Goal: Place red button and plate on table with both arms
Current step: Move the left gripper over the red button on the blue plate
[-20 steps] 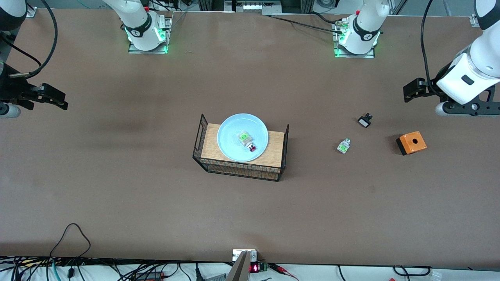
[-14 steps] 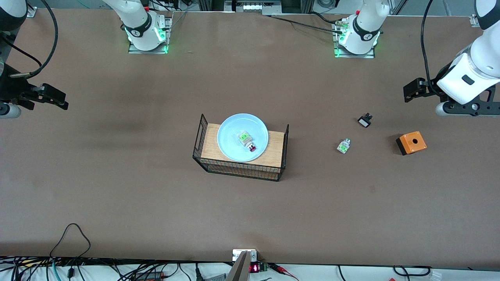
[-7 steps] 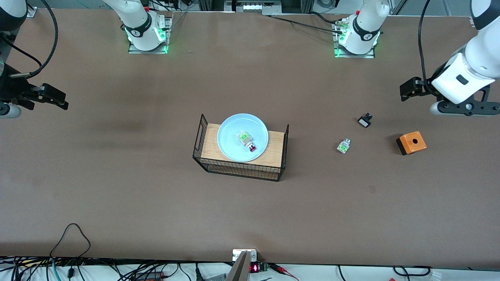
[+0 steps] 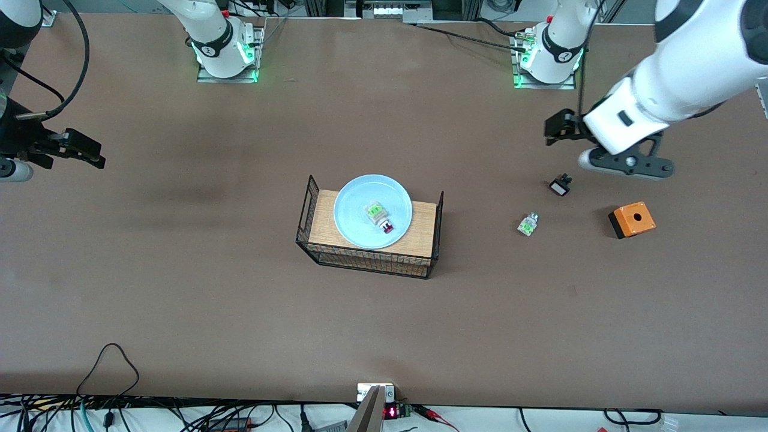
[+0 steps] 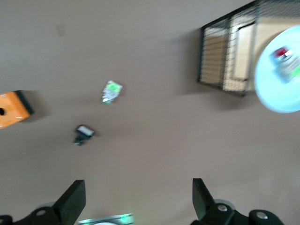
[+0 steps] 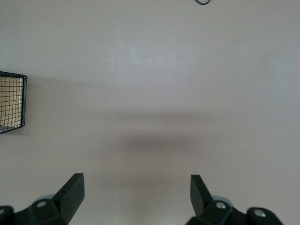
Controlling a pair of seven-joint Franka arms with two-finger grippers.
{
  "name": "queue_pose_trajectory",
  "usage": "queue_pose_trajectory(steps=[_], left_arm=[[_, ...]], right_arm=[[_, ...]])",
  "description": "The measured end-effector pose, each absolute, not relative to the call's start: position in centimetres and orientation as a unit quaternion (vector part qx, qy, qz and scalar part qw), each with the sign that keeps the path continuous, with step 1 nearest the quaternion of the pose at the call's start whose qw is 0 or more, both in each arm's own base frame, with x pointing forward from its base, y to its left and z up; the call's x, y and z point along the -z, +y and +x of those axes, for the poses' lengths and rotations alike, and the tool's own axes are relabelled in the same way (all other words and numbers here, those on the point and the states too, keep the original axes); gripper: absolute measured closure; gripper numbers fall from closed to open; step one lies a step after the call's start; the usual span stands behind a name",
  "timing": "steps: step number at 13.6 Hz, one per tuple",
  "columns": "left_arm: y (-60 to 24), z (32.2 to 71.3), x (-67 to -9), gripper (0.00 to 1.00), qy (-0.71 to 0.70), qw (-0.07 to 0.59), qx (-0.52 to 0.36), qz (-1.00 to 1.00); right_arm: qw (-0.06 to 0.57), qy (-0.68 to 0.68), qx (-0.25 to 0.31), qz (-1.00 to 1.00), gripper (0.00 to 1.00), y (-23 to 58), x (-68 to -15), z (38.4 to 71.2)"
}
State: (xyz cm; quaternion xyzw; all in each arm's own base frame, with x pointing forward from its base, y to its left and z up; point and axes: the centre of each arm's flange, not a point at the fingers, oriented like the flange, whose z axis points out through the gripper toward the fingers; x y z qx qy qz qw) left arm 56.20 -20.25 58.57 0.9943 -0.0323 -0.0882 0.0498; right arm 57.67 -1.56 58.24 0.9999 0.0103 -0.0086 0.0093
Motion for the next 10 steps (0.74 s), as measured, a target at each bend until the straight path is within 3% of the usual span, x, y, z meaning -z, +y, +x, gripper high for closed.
queue_pose_trajectory(steps=[4, 10], left_arm=[[-32.4, 56.3, -56.8, 0.0, 0.008, 0.068, 0.07, 0.995], [-45.6, 54.9, -48.8, 0.0, 0.04, 0.089, 0.031, 0.995]], right_arm=[[0.009, 0.011, 0.009, 1.0, 0.0, -1.5, -58.2, 57.7], [0.009, 0.01, 0.01, 1.0, 0.0, -1.6, -58.2, 57.7]])
